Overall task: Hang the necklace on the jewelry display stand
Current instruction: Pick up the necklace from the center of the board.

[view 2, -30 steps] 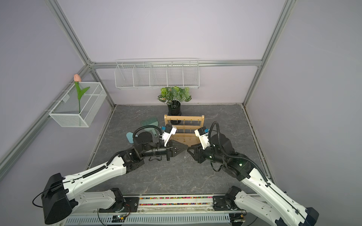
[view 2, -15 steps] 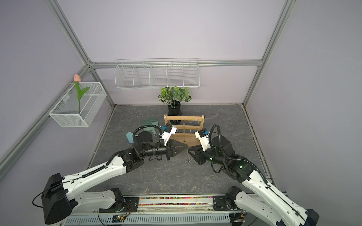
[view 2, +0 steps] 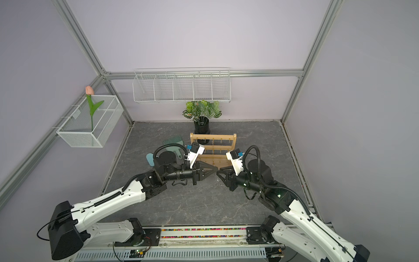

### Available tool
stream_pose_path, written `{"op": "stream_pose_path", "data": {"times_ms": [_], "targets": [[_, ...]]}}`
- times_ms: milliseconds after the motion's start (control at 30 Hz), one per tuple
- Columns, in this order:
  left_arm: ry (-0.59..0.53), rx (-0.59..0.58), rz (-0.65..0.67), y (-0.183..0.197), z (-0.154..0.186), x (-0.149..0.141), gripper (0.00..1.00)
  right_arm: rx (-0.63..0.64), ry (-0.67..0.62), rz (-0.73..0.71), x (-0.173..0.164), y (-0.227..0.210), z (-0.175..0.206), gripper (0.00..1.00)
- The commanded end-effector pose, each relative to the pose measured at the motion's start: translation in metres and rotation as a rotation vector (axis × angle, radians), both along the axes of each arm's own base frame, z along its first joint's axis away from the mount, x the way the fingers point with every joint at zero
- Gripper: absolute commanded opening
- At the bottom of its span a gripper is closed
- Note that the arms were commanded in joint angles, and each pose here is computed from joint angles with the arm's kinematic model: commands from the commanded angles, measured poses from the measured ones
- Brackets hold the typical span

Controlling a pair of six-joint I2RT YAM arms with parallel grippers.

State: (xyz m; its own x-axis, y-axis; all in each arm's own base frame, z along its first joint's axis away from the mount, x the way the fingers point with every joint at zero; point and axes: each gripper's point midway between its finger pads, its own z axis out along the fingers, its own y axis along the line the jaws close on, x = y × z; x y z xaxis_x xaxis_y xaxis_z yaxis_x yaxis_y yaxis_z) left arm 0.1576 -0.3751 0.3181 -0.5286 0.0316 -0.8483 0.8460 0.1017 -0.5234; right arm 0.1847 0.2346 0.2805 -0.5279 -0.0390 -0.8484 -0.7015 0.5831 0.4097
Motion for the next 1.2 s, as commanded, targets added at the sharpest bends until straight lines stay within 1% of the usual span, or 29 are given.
{"op": "stream_pose_path", "data": {"times_ms": [0, 267, 533, 667, 1167], "targets": [[-0.024, -0.026, -0.015, -0.001, 0.0169, -0.0019, 0.01, 0.008, -0.053, 0.021, 0.0008, 0.0022, 0.0037, 0.31], [-0.026, -0.032, -0.026, -0.001, 0.0198, -0.0039, 0.01, 0.025, -0.065, 0.038, 0.0009, 0.0053, 0.0036, 0.28], [-0.027, -0.034, -0.032, -0.0015, 0.0211, -0.0048, 0.01, 0.033, -0.071, 0.035, 0.0027, 0.0065, 0.0044, 0.27], [-0.028, -0.035, -0.034, -0.0014, 0.0218, -0.005, 0.01, 0.03, -0.07, 0.03, 0.0035, 0.0058, 0.0032, 0.24], [-0.029, -0.039, -0.044, -0.0015, 0.0227, -0.0067, 0.01, 0.037, -0.073, 0.03, 0.0063, 0.0087, 0.0024, 0.24]]}}
